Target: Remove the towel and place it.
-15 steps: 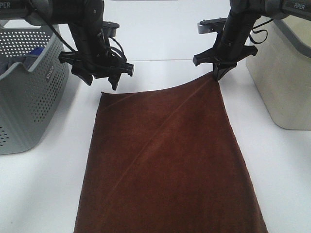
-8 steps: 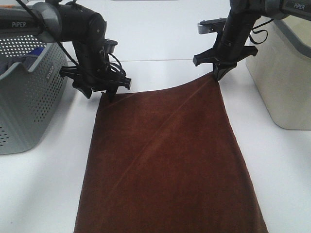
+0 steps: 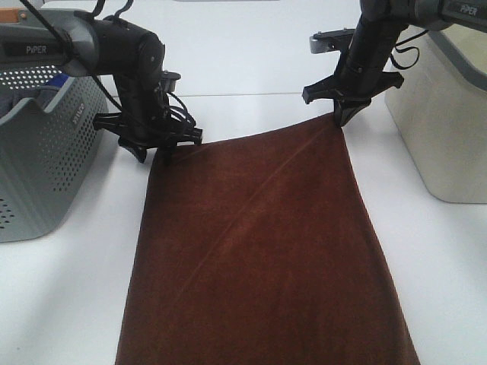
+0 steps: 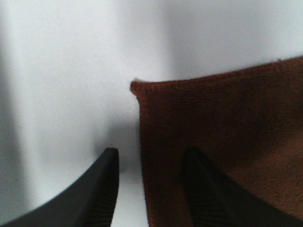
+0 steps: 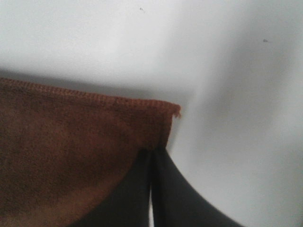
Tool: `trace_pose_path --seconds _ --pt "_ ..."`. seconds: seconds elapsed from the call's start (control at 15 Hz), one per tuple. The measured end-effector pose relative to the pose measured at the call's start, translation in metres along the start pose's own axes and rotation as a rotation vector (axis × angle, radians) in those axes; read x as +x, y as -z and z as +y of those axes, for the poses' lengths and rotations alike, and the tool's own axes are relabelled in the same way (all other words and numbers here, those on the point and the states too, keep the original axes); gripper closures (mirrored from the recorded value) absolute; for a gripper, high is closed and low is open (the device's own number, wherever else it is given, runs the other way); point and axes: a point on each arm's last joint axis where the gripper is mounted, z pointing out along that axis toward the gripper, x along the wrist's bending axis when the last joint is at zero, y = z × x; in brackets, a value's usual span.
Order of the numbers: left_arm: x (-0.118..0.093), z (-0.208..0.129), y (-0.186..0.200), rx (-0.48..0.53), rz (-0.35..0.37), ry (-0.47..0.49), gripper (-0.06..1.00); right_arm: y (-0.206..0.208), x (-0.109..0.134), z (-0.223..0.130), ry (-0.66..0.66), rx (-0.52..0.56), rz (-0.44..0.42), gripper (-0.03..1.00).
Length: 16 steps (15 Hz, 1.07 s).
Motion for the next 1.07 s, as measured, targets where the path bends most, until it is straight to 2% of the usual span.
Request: trace_pose_path --seconds 0.13,0.2,0.27,0.53,0.6,0.73,0.8,0.87,1.07 --pt "0.000 0.001 -0.001 -0.008 -0.009 0.005 0.68 0.000 0.000 0.000 0.000 0.000 0.000 0.97" --pt "-0.001 0.002 -0.001 -0.020 -0.014 -0.028 0.84 0.000 0.000 0.000 -0.001 0.000 0.001 0.97" --pt "-0.001 0.004 -0.002 -0.036 -0.019 -0.055 0.93 0.000 0.000 0.001 -0.001 -0.008 0.001 0.97" --pt "-0.001 0.014 -0.006 -0.153 -0.045 -0.095 0.94 0.000 -0.003 0.008 0.018 -0.086 -0.037 0.97" --pt "-0.001 0.014 -0.006 -0.153 -0.045 -0.095 0.94 0.000 -0.003 0.008 0.018 -0.086 -0.037 0.97" --pt "-0.003 0.024 -0.007 -0.267 -0.054 -0.129 0.94 0.002 -0.006 0.017 0.037 -0.189 -0.070 0.97" --pt "-0.003 0.024 -0.007 -0.267 -0.054 -0.129 0.94 0.002 -0.006 0.017 0.037 -0.189 -0.070 0.97" --pt "-0.003 0.028 -0.005 -0.312 -0.049 -0.134 0.94 0.002 -0.007 0.020 0.042 -0.225 -0.078 0.97" --pt "0.006 0.059 0.015 -0.548 -0.066 -0.089 0.94 0.006 -0.008 0.033 0.057 -0.366 -0.101 0.97"
